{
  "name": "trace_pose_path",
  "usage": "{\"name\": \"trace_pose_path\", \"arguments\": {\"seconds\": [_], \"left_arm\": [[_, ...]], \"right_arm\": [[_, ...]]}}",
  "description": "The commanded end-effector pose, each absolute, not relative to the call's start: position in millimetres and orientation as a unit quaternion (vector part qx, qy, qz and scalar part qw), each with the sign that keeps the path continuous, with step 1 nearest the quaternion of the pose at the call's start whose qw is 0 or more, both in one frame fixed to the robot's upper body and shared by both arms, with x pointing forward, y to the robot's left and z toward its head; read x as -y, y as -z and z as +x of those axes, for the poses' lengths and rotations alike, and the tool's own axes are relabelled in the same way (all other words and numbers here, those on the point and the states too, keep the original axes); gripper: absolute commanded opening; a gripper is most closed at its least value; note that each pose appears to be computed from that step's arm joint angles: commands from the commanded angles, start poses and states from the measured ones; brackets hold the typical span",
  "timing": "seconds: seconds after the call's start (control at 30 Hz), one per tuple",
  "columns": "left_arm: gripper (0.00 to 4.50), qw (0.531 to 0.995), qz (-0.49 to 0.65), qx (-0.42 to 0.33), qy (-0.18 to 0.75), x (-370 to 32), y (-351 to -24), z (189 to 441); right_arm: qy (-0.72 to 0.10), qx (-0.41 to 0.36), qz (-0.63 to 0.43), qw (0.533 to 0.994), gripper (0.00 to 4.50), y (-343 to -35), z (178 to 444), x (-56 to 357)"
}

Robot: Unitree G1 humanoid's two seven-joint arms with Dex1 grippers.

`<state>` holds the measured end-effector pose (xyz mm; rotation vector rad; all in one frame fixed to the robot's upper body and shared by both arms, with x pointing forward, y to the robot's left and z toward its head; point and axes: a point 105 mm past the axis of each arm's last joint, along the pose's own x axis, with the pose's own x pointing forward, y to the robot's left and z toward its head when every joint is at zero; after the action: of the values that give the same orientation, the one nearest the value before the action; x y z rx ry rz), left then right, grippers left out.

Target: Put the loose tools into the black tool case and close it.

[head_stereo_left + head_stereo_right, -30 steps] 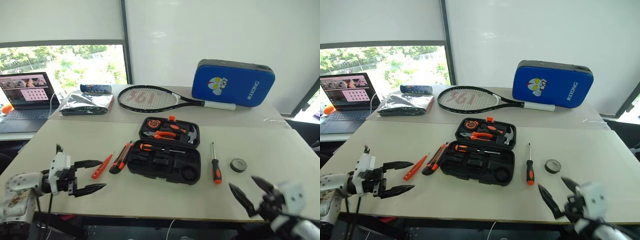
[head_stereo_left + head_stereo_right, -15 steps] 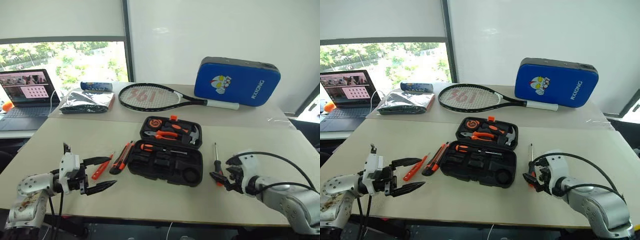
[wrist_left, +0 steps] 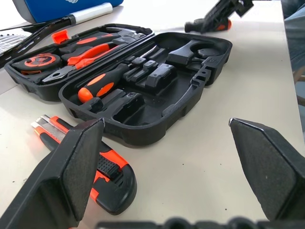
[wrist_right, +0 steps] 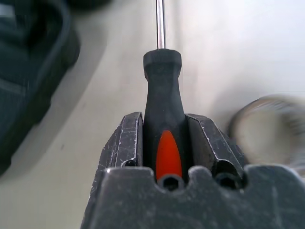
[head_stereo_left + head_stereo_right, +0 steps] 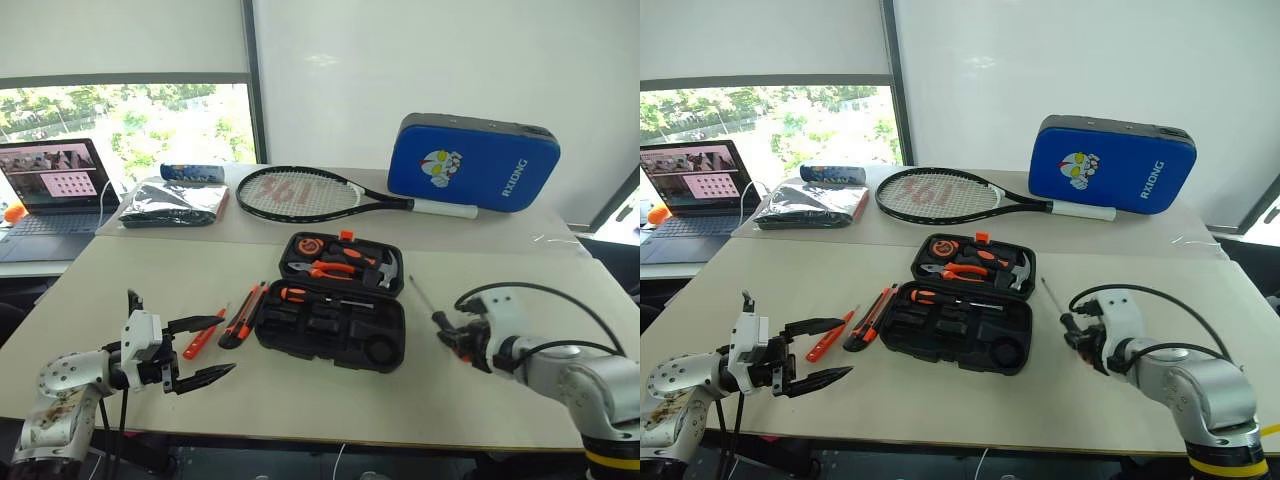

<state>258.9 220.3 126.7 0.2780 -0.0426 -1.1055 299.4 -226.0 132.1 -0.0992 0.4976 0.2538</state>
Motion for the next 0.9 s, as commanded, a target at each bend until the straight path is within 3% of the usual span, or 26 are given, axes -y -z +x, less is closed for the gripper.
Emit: {"name": "trace_pose_path", "arguments": {"seconds": [0.03, 0.13, 0.3, 0.6, 0.8, 0.9], "left_arm": [[4.50, 0.848, 0.127, 0.048, 0.513, -220.7, -141.2, 260.0], [4.50, 0.849, 0.108, 0.055, 0.514, -218.0, -145.2, 261.3], [4.50, 0.836, 0.103, 0.045, 0.537, -209.5, -142.8, 258.2], [4.50, 0.829, 0.096, 0.034, 0.550, -199.9, -139.6, 253.1], [4.50, 0.828, 0.102, 0.032, 0.551, -197.5, -139.3, 251.7], [4.50, 0.827, 0.105, 0.031, 0.551, -196.2, -138.7, 250.0]], "right_arm": [[-0.188, -0.125, -0.096, 0.969, 1.01, -195.0, 304.1, 210.3], [-0.322, -0.068, -0.174, 0.928, 1.01, -213.3, 306.1, 162.2], [-0.461, -0.091, -0.298, 0.831, 1.01, -186.2, 312.8, 114.5], [-0.521, -0.156, -0.402, 0.737, 1.01, -151.9, 339.0, 94.3], [-0.517, -0.179, -0.428, 0.720, 1.01, -146.7, 353.4, 95.2], [-0.507, -0.193, -0.413, 0.732, 1.01, -146.6, 359.5, 96.7]]}}
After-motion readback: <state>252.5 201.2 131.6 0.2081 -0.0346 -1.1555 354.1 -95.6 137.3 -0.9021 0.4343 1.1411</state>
